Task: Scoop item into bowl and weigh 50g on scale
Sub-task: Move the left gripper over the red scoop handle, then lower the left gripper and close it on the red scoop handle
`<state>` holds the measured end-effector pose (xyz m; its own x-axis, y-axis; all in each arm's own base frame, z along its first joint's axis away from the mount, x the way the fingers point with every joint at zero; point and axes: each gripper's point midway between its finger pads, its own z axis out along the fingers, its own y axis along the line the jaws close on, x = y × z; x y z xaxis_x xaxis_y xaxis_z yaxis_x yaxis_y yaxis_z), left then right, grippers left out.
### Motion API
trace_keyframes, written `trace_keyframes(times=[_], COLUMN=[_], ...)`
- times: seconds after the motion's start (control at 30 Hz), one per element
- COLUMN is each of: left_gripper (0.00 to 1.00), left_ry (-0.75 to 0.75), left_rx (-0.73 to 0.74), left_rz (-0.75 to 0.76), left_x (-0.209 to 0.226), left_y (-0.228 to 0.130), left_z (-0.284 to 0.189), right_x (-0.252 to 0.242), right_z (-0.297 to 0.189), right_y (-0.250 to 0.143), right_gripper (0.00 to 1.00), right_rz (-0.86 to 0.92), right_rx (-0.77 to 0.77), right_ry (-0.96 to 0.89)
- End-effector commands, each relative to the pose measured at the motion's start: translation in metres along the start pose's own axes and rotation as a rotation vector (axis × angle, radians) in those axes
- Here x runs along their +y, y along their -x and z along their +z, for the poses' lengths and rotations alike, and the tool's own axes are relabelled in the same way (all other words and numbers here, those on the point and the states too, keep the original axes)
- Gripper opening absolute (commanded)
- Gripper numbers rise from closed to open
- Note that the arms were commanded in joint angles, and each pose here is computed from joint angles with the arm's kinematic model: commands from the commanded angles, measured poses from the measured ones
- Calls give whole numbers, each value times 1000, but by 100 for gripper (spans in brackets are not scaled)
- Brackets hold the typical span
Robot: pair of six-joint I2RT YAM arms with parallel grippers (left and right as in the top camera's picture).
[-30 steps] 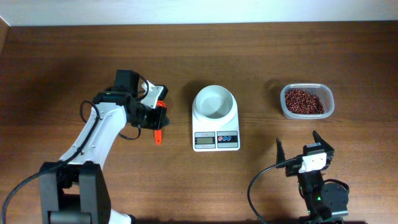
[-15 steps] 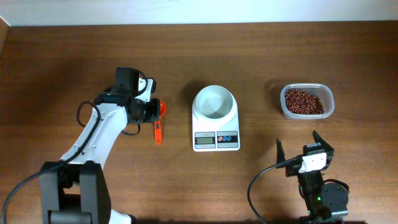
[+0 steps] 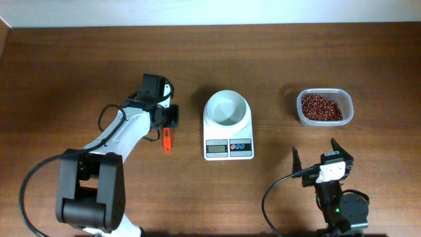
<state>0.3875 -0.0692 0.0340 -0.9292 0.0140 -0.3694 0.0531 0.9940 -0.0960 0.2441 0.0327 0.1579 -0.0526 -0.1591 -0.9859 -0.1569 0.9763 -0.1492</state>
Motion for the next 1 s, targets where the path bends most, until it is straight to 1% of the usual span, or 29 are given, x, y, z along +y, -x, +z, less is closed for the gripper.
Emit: trace_keyframes(times=[0.0,0.07,0.17,0.37,0.53,0.67,0.73,0.8,0.83,0.87,0.93,0.97], left_gripper=[0,0,0,0,0,0,0,0,1,1,6,17], left_ry=[94,89,88,83,87,83,79,73,65,63,56,59], left_rx=[-54,-81,-61,-119,-91,-116,-135,-173,-222,-235,-251,-234], left_rz=[-11,-15,-44,-44,-44,-44,-43,-44,-44,-44,-43,-43], left_x=[16,15,15,14,16,15,14,11,9,8,6,7], left_y=[11,18,13,28,21,27,32,40,49,51,50,43], left_z=[4,10,20,23,36,34,26,6,-24,-33,-56,-63], right_x=[0,0,0,0,0,0,0,0,0,0,0,0], right_z=[0,0,0,0,0,0,0,0,0,0,0,0], right_y=[-3,-3,-3,-3,-3,-3,-3,-3,-3,-3,-3,-3], right_gripper=[99,99,99,99,99,99,99,99,99,99,99,99], right_rz=[4,4,4,4,4,4,4,4,4,4,4,4], right_rx=[4,4,4,4,4,4,4,4,4,4,4,4], right_ry=[-3,-2,-3,-3,-3,-3,-3,-3,-3,-2,-3,-3])
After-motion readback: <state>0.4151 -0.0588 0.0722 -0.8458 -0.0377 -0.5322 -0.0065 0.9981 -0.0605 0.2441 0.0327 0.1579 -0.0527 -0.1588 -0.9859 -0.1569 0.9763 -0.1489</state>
